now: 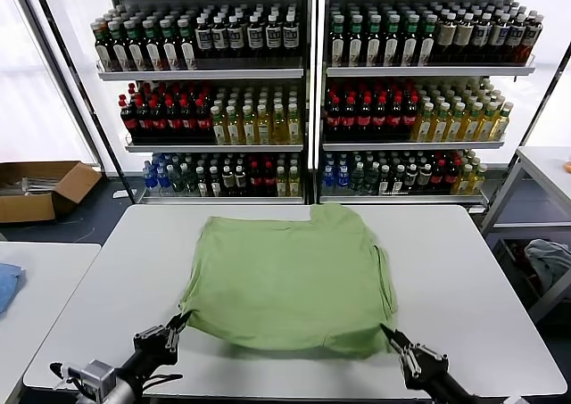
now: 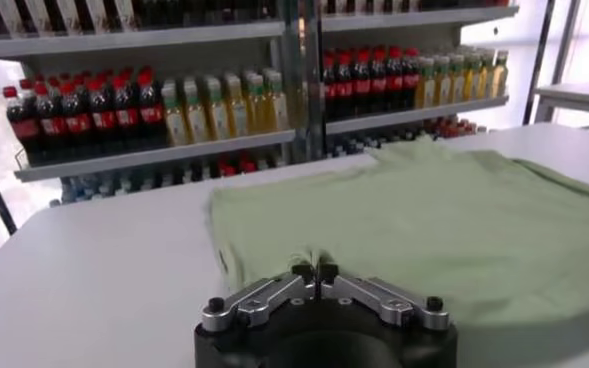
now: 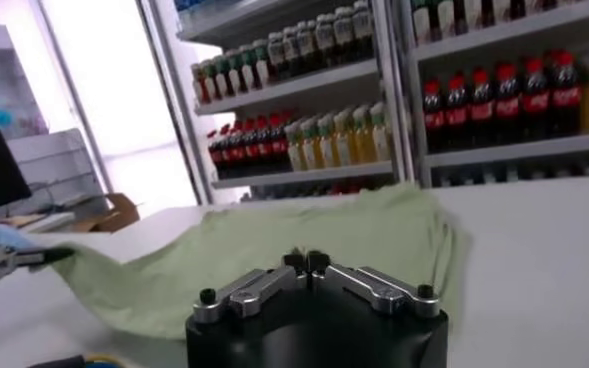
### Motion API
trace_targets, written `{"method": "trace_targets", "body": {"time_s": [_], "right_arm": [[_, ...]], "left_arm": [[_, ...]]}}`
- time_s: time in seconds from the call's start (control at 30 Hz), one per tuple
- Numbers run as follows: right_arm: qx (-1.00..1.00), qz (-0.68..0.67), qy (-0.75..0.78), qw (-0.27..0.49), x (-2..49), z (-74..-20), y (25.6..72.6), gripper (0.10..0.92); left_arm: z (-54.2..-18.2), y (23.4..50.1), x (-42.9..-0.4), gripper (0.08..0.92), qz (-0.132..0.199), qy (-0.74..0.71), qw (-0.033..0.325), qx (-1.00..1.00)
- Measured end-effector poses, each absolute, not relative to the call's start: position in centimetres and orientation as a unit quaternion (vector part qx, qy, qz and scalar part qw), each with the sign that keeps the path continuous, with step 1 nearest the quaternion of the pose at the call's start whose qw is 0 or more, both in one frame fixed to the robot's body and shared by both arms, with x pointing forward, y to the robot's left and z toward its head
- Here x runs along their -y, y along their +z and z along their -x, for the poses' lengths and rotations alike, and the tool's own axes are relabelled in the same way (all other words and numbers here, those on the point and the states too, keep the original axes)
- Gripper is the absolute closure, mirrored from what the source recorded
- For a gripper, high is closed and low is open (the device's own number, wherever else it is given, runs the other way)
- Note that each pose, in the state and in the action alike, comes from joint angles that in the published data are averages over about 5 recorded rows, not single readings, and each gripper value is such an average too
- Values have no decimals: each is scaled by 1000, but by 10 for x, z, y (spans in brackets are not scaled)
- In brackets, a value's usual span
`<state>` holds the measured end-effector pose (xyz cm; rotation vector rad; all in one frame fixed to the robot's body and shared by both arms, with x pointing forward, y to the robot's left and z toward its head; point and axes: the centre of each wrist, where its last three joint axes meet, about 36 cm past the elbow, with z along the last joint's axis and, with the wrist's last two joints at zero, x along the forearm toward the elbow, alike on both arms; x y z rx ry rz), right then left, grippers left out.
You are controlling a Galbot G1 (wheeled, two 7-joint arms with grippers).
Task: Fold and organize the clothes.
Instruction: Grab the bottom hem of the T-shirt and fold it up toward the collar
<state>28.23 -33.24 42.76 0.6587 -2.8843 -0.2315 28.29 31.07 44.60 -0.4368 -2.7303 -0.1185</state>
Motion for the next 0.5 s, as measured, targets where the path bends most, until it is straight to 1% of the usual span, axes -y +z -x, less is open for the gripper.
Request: {"method": "trace_targets", "body": {"time_s": [0.27,0.5], "right_arm": [[975,-199,-68,75,343,-349,410,914],[976,-191,-63,80,336,-406,393,914]], "left_arm": [[-329,437,-313,914,163,-11,173,971],[-375,422,-307,915,166,10,170,971]]}}
